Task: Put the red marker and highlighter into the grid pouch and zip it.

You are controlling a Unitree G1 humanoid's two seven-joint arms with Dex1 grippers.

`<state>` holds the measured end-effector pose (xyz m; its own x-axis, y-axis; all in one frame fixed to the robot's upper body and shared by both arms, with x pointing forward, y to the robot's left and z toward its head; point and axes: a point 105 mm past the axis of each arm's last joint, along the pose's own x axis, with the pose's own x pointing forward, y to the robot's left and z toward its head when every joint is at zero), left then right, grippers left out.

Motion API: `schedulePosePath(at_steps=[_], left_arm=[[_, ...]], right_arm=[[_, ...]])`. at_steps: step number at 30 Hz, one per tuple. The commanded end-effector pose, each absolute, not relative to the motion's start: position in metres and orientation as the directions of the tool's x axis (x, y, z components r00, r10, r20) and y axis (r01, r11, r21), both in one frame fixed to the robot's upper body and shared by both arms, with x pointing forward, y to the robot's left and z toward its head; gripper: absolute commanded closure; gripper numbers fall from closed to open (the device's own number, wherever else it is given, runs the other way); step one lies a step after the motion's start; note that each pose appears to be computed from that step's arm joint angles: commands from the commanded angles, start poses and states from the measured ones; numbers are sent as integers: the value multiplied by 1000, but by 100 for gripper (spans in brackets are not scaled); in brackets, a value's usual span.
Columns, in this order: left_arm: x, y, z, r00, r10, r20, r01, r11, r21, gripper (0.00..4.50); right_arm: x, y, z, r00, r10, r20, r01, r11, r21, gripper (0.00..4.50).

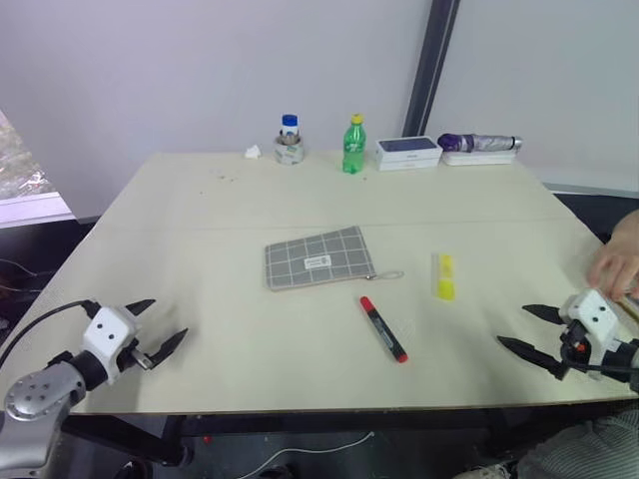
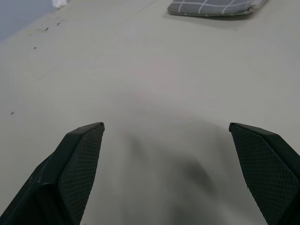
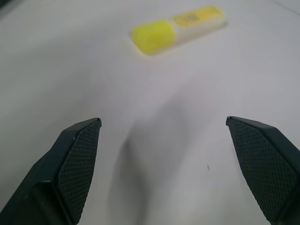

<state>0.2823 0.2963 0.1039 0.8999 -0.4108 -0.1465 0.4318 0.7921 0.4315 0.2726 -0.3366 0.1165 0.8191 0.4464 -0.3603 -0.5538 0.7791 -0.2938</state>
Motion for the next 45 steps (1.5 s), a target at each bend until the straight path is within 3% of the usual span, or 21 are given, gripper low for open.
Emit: schedulePosePath(at_steps=[1, 7, 16, 19, 23, 26, 31, 38, 45], left_arm=[[282, 304, 117, 912, -399, -99, 395, 784, 479, 0], [292, 310, 121, 924, -371, -96, 366, 780, 508, 0], [319, 304, 133, 910, -410, -55, 364, 730, 578, 0], [331, 295, 133, 893, -446, -61, 386, 689, 613, 0], [348, 283, 143, 871, -488, -52, 378, 600, 705, 0], [356, 272, 145, 849, -524, -67, 370, 499, 784, 0], [366, 253, 135, 814, -566, -130, 373, 337, 864, 0], [383, 212, 126, 759, -633, -151, 375, 236, 896, 0], [387, 182, 107, 694, -675, -250, 386, 57, 921, 0]], right_arm=[[275, -342, 134, 840, 436, -321, -533, 771, -348, 6], [284, -328, 137, 833, 468, -295, -550, 757, -352, 6], [326, -282, 152, 832, 531, -164, -552, 761, -341, 6], [352, -255, 161, 837, 543, -70, -536, 787, -306, 93], [378, -211, 169, 823, 569, 2, -534, 774, -340, 301], [396, -195, 167, 851, 524, 13, -483, 793, -371, 442], [423, -167, 164, 891, 452, 30, -405, 825, -394, 442], [449, -122, 145, 894, 438, -95, -406, 704, -583, 442], [455, -106, 135, 884, 446, -143, -427, 643, -635, 442]])
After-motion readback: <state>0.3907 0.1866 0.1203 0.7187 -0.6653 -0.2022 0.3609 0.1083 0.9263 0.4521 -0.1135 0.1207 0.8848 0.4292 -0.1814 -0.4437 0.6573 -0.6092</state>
